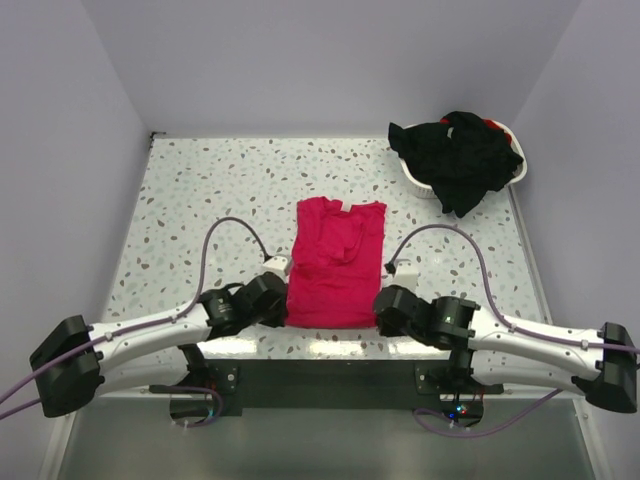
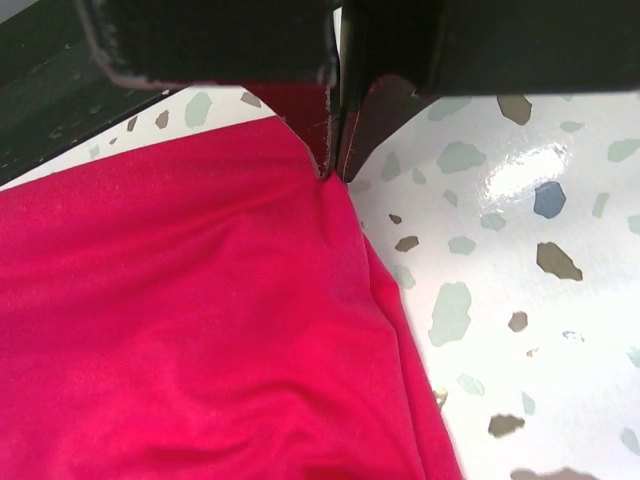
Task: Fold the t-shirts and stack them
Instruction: Fold the tshirt
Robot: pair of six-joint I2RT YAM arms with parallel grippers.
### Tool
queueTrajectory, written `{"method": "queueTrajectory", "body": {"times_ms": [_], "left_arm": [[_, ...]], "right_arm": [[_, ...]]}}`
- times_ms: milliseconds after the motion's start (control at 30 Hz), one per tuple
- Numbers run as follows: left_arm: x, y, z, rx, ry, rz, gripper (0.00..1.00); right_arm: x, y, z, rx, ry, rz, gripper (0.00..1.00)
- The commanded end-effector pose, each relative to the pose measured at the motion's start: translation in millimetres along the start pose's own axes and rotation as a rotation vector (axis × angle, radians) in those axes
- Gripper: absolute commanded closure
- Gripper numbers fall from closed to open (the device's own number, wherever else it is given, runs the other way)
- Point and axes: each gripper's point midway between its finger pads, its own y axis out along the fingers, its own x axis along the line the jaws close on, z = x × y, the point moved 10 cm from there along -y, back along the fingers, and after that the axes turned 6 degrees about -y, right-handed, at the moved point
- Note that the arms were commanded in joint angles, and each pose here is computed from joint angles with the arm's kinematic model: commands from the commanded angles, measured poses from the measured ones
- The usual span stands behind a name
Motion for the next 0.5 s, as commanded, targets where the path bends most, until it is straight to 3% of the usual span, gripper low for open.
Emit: {"method": "queueTrajectory", "body": {"times_ms": [0, 267, 467], "left_arm": [[-15, -8, -27, -0.159, -0.025, 0.029, 1.0], [-34, -15, -65, -0.324, 0.022, 0.043, 1.0], [-45, -13, -87, -0.389, 0.053, 0.057, 1.0]], "right_arm": [[-8, -13, -18, -0.124, -0.01, 0.093, 1.0], [-12, -31, -53, -0.342, -0.026, 0.185, 1.0], [1, -42, -84, -0.434, -0.073, 0.185, 1.0]]}}
